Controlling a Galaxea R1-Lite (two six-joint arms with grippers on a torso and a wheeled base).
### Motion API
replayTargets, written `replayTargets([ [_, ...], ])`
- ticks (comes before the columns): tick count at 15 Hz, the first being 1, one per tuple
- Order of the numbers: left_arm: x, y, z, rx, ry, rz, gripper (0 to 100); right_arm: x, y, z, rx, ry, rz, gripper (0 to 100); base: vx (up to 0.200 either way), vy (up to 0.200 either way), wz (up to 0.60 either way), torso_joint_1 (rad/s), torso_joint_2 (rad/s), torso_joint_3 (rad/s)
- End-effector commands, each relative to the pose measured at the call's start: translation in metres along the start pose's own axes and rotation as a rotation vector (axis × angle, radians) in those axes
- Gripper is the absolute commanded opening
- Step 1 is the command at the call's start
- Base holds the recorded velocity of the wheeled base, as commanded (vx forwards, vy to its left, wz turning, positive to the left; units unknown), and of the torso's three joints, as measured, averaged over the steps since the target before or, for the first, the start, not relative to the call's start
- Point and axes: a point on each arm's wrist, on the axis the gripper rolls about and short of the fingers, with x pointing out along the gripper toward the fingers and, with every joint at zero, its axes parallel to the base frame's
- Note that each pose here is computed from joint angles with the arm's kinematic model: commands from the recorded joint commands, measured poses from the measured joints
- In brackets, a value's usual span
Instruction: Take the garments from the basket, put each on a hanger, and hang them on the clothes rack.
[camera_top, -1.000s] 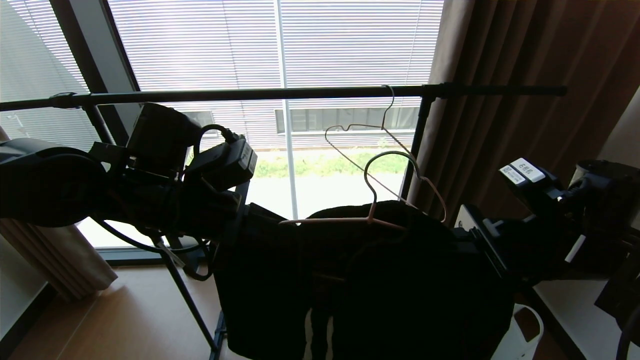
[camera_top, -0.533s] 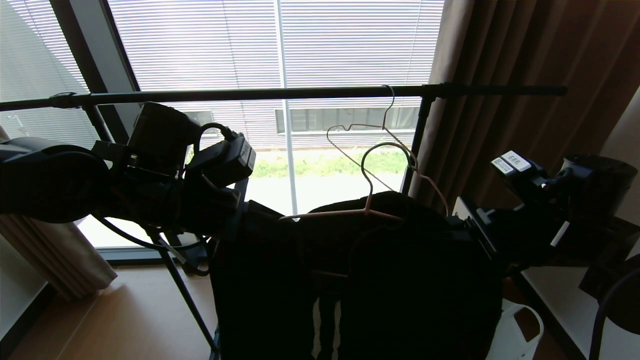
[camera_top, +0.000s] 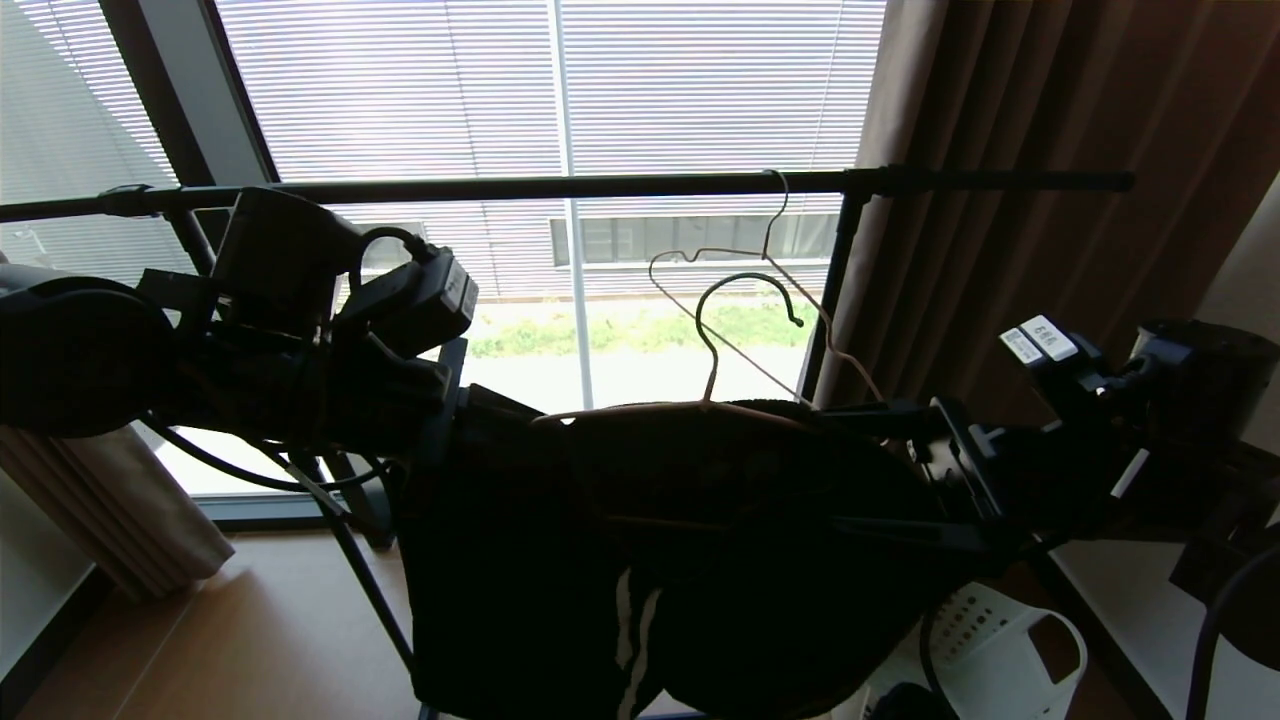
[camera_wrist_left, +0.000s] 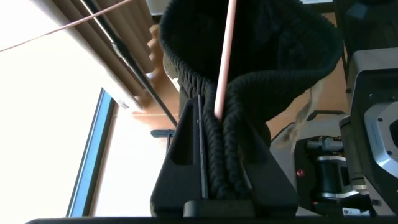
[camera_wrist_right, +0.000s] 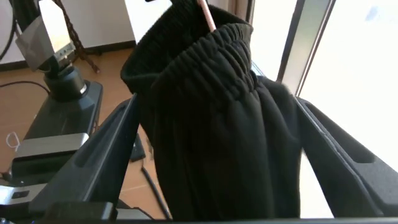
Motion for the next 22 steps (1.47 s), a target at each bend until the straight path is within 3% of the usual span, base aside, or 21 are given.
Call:
replayTargets([
  [1,-0.012,-0.002,0.004,0.013,-0.008,0.031,0,-0.002,0.0,-0.001,-0.007,0.002,-0.004,100,0.0,0.0,0.0,0.0,0.0,0.0],
  [9,-0.051,-0.007,0.012,-0.011,-0.046,0.116,0,-0.008,-0.011,-0.007,-0.034,0.011,-0.043,100,0.0,0.0,0.0,0.0,0.0,0.0],
  [11,-0.065,-0.011,0.015,-0.013,-0.078,0.129,0,-0.005,-0.018,-0.014,-0.017,0.021,-0.046,100,0.0,0.0,0.0,0.0,0.0,0.0],
  [15,-0.079,-0.018,0.013,-0.021,-0.072,0.173,0,-0.005,-0.032,-0.026,0.012,0.038,-0.063,100,0.0,0.0,0.0,0.0,0.0,0.0],
  [22,-0.083,-0.024,0.016,-0.035,-0.091,0.167,0,0.002,-0.052,-0.053,0.042,0.074,-0.067,100,0.0,0.0,0.0,0.0,0.0,0.0],
])
